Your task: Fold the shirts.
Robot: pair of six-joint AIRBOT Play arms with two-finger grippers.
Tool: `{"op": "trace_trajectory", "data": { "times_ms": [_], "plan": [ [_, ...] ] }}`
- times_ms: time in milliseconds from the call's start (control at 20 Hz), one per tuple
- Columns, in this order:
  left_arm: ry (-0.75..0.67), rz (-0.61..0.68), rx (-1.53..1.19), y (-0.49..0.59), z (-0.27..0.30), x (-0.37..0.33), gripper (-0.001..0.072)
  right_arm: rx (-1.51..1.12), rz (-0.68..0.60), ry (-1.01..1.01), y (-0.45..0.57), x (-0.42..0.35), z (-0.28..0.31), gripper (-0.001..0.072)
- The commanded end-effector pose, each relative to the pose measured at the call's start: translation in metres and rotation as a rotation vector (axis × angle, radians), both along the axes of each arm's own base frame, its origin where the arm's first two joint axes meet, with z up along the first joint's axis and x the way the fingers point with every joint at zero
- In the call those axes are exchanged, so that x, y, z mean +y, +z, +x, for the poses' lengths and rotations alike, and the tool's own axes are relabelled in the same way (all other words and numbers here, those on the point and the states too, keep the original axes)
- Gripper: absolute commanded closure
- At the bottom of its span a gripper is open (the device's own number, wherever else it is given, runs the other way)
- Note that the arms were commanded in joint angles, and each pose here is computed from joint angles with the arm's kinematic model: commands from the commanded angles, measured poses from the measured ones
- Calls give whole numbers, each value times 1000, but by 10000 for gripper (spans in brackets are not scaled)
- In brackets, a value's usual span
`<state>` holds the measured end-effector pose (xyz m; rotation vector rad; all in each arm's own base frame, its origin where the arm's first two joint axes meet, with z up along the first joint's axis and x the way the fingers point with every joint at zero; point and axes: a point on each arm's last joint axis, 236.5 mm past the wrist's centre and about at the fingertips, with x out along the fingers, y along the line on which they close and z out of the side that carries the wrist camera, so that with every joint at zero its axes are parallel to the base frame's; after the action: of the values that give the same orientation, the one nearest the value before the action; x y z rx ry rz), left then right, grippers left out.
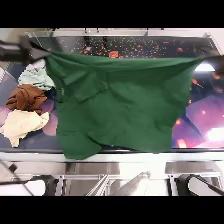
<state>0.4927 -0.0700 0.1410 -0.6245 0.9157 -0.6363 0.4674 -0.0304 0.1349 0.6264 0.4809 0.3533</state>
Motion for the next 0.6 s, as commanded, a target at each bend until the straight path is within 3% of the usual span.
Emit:
{"op": "trace_trajectory", "data": {
  "times_ms": [0,250,550],
  "plan": [
    [36,-85,141,-95,47,10,681,72,76,-54,-100,-3,48,688],
    [26,-90,103,-124,97,6,681,57,164,-51,-128,6,85,688],
    [65,-58,218,-175,91,35,681,201,155,131,-175,47,39,690]
  ]
}}
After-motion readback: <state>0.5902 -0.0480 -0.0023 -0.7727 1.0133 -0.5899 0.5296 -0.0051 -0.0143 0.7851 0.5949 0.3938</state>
